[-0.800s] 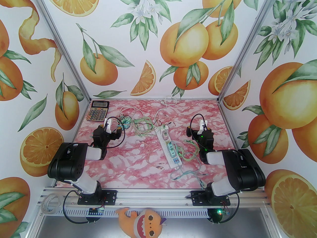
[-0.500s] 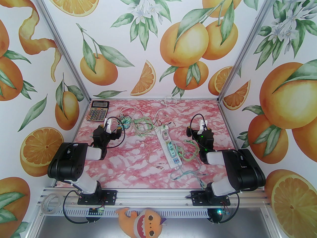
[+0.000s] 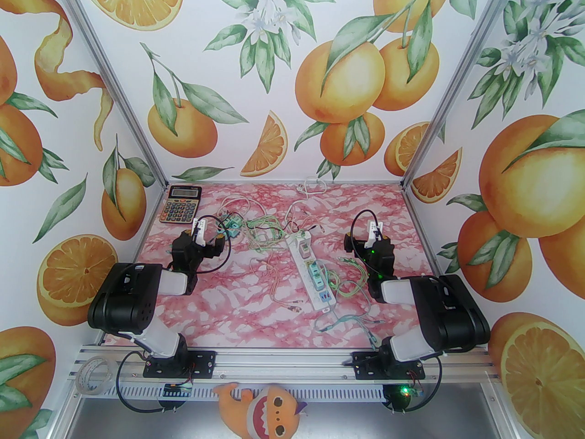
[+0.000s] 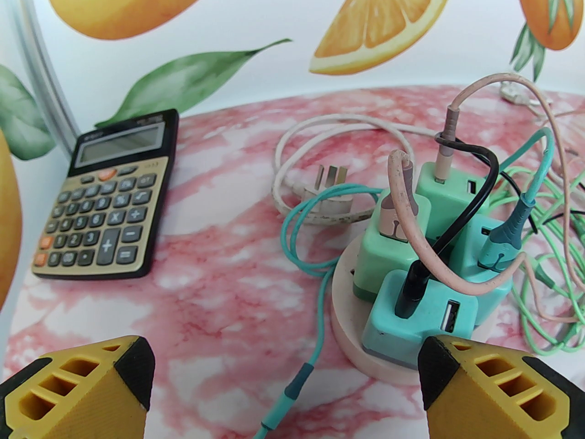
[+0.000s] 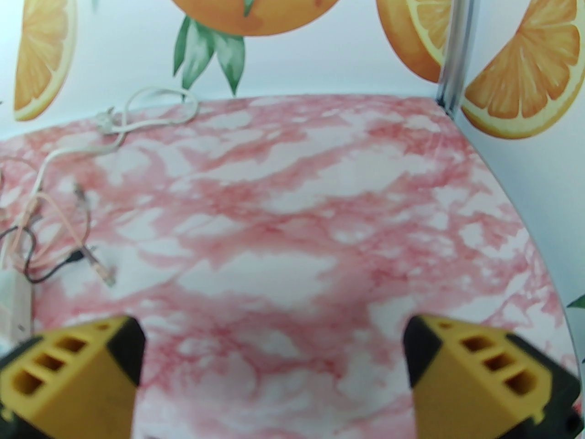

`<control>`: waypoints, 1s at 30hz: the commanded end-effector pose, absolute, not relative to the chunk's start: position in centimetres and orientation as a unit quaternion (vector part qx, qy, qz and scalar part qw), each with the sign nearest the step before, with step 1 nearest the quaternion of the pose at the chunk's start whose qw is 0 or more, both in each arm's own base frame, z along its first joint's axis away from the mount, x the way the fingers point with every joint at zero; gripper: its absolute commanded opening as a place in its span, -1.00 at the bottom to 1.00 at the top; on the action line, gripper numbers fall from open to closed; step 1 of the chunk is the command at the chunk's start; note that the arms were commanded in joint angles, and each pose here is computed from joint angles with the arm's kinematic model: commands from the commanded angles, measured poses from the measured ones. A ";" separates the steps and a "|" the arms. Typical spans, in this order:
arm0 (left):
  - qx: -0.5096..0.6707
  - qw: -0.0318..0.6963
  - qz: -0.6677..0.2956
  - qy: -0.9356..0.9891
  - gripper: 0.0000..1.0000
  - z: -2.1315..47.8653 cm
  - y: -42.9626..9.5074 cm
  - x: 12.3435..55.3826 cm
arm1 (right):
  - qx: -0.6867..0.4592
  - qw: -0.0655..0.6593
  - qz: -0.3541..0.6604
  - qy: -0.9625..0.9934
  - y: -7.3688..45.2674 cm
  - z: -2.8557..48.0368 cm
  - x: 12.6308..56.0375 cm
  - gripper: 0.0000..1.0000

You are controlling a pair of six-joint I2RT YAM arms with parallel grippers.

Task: Pull the plug off the socket

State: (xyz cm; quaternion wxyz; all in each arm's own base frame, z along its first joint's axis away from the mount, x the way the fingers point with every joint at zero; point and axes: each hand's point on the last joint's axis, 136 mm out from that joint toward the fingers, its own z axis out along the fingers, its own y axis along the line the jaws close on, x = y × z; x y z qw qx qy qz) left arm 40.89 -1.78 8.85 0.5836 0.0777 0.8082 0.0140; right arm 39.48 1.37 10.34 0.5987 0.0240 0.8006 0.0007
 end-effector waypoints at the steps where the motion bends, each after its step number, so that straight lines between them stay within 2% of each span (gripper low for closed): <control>1: 0.080 0.605 0.012 0.792 1.00 10.3 -1.7 41.8 | 0.021 0.616 0.005 0.788 1.5 11.5 40.3 1.00; 8: 0.074 0.608 0.000 0.791 1.00 10.5 -1.5 41.8 | 0.034 0.617 -0.004 0.786 0.9 11.5 40.3 1.00; 12: 0.024 0.613 0.033 0.789 1.00 12.0 0.5 41.4 | 0.063 0.633 -0.025 0.772 -0.2 12.8 39.3 1.00; 15: -0.036 0.577 0.075 0.812 1.00 14.0 2.9 40.7 | 0.105 0.637 -0.066 0.761 -1.5 15.1 37.9 1.00; 21: -0.171 0.531 0.035 0.829 1.00 20.4 4.4 37.8 | 0.292 0.565 -0.063 0.769 -5.3 18.7 34.1 1.00; 22: -0.207 0.517 0.031 0.830 1.00 21.3 4.9 36.9 | 0.331 0.551 -0.059 0.764 -6.0 19.1 33.2 1.00; 28: -0.215 0.487 -0.044 0.845 1.00 23.9 2.9 34.2 | 0.262 0.546 0.075 0.792 -1.8 22.5 32.7 1.00; 30: -0.222 0.474 -0.062 0.850 1.00 24.1 2.0 33.4 | 0.260 0.526 0.087 0.805 -0.9 22.8 32.2 1.00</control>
